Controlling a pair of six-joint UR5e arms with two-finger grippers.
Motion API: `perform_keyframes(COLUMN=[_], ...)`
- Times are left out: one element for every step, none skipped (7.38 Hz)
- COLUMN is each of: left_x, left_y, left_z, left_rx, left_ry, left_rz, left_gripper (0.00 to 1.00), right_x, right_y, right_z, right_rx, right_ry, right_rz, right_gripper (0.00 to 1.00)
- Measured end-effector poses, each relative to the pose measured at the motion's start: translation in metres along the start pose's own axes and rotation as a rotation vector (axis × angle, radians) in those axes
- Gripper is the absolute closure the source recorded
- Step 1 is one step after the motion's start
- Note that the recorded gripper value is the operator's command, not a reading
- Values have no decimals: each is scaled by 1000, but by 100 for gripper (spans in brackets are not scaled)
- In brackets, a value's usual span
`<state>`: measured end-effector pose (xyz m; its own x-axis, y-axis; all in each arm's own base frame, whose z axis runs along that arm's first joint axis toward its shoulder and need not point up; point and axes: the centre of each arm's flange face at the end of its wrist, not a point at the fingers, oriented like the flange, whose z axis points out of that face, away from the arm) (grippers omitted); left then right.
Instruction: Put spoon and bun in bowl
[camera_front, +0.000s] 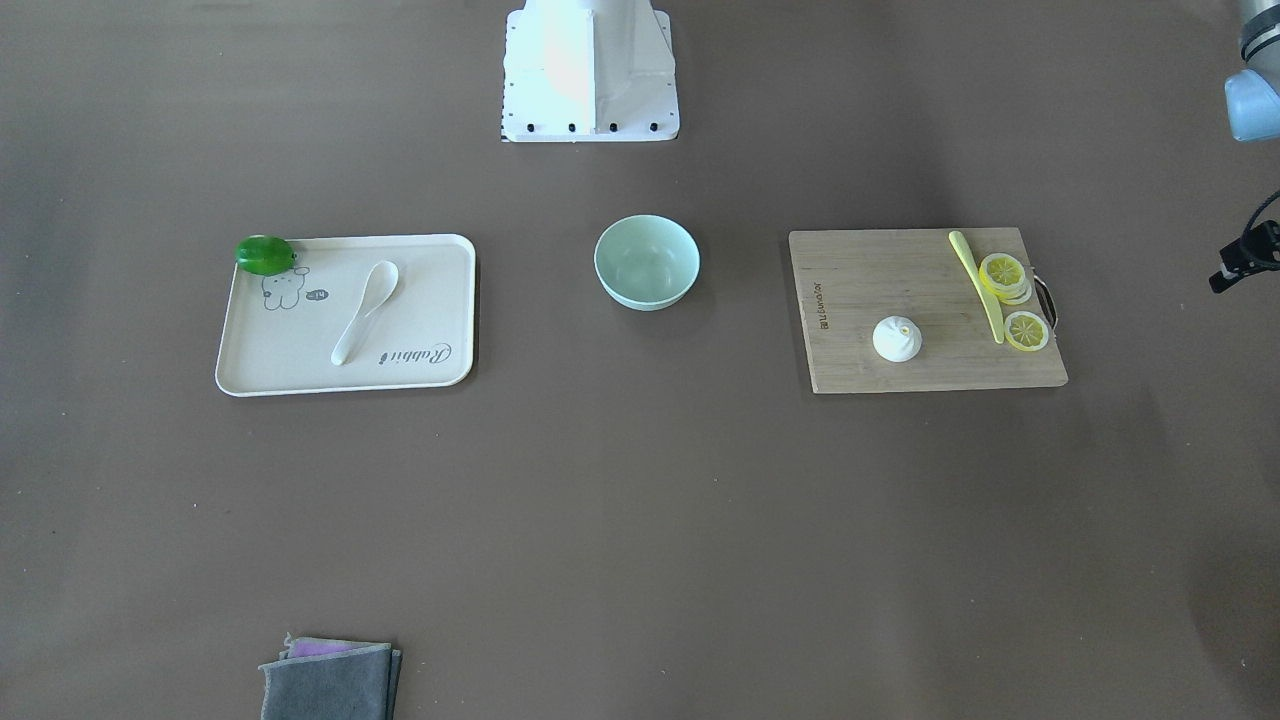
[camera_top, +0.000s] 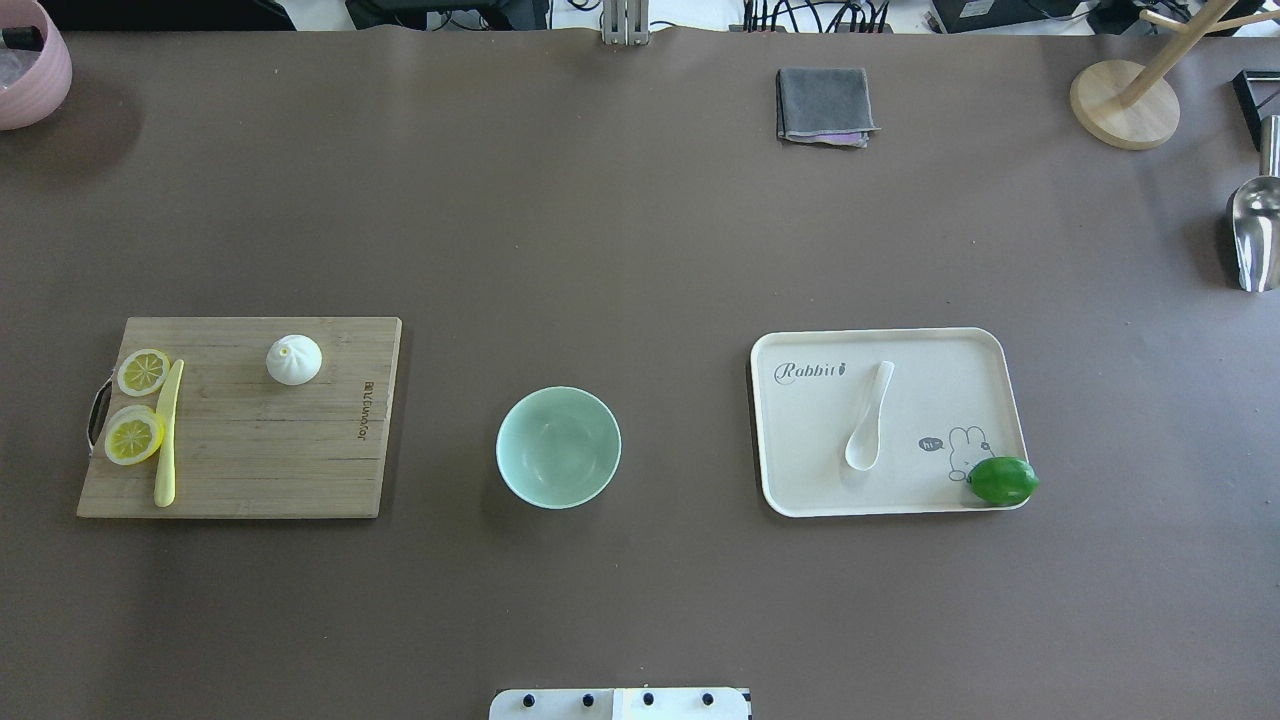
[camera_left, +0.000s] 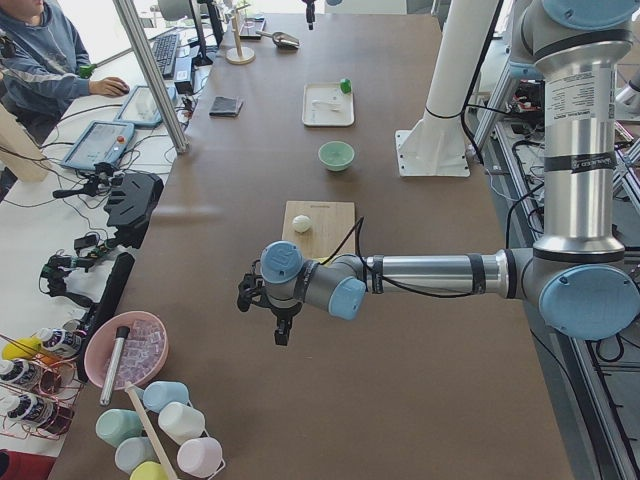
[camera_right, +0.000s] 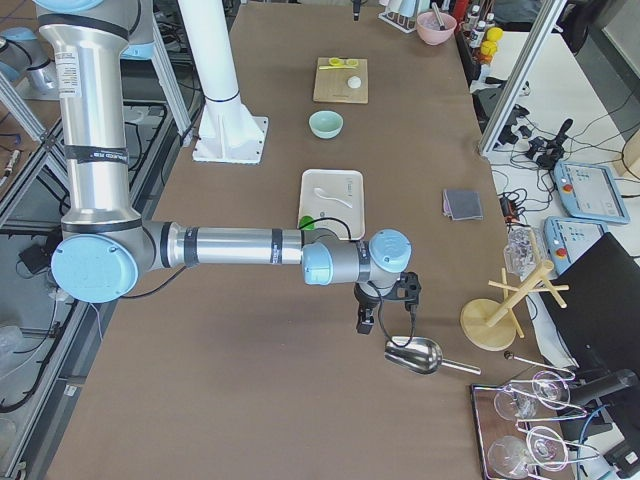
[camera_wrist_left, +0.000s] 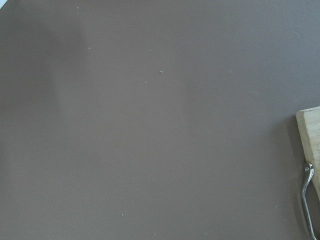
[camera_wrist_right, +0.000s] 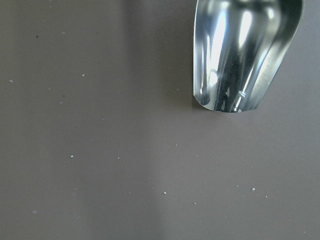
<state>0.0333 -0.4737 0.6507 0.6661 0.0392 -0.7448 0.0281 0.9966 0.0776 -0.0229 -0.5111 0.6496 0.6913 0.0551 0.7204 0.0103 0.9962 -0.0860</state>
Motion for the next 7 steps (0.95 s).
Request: perform_keyframes(left_x=[7,12,17,25,36,59,88], left_y=[-3,-3,-6,-11,-14,-19,-28], left_z=[-6,-8,-10,-13,-15,-12,-6], left_rx=[12,18,24,31,34,28,19], left_ry=[6,9,11,18,25,34,45], left_rz=[-62,-91,-114,-131,-135,-142,-175], left_gripper=[2,2,2,2,2,2,2], right_x=[-2,-7,-19,-38,-60,-92,-137], right_y=[-1,-2,-4,-6,-6,-4,-4], right_z=[-1,1,3,6,10,15,19], right_rx=[1,-1,-4,-9,-15,-24,-32], right_ry=[-4,-5,-5,-5,-7,-12,-21], right_rz=[0,-5,-7,0,8,24,65], right_gripper=[0,0,0,0,0,1,1])
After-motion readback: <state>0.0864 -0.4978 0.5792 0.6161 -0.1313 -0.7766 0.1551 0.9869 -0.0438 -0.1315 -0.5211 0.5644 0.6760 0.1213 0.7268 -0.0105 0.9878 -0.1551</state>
